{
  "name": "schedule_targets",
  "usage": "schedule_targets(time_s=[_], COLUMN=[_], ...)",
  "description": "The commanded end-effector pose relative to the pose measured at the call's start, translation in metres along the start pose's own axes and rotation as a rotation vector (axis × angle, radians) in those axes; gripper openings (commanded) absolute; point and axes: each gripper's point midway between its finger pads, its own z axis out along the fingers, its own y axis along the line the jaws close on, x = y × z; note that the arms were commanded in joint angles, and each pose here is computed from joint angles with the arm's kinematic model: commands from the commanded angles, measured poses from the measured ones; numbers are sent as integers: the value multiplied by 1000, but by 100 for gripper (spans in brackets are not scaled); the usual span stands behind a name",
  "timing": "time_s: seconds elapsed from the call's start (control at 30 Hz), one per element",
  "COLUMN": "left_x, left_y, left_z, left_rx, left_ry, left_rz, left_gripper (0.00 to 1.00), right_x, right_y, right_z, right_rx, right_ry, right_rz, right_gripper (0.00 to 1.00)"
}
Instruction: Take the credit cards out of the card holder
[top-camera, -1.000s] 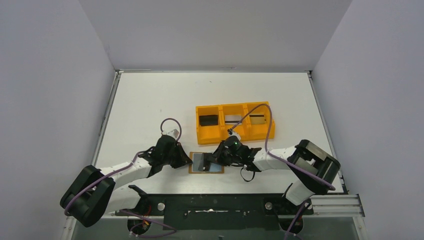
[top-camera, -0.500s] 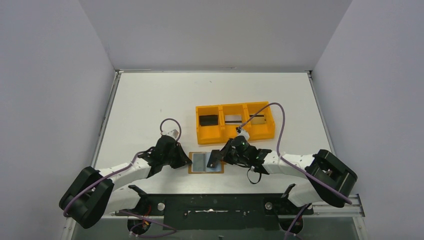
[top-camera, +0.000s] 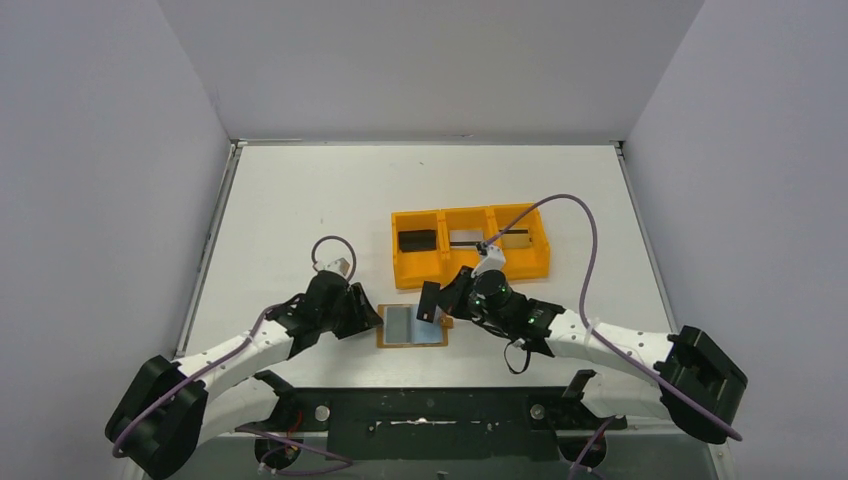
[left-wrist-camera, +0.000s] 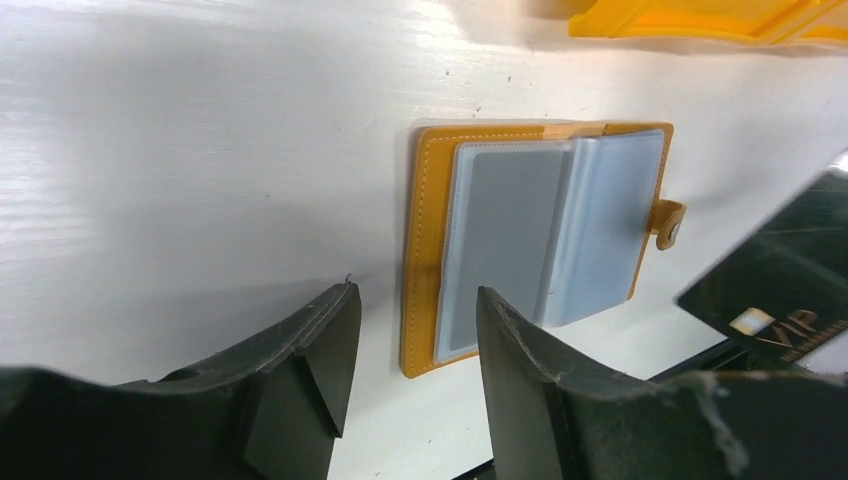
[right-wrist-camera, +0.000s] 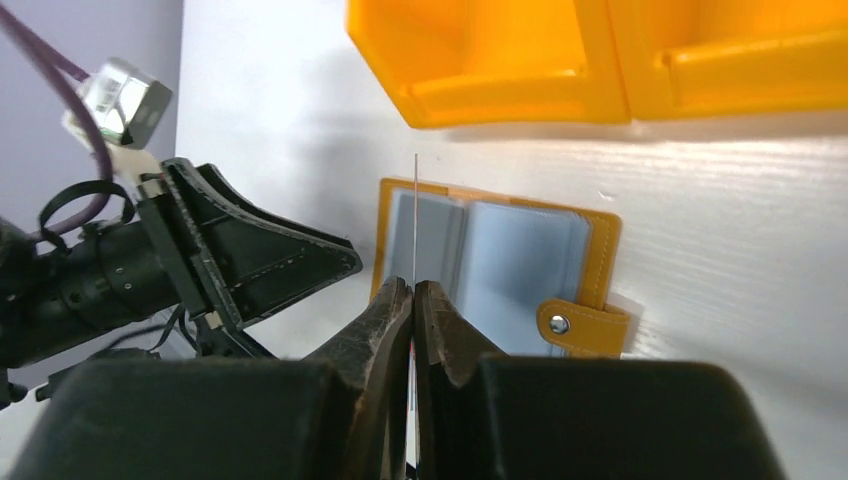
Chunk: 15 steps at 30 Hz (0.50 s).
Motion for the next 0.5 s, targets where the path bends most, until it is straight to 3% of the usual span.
schedule_targets(time_s=[0.0, 0.27, 0.47], left_x=[-25, -57, -102], left_y=[-12, -17, -14], left_z=[-13, -45, -95], left_rx=[-13, -53, -124], left_ry=[-75, -190, -423], left_rz=[24, 47, 53], left_gripper=[47, 56, 82], right_x=[-50, -101, -116], right_y=[30, 45, 52], right_z=[-18, -31, -17], right_rx=[-36, 50, 112], right_ry=[-178, -300, -286], right_rz=[-165, -558, -864], right_gripper=[0, 0, 0])
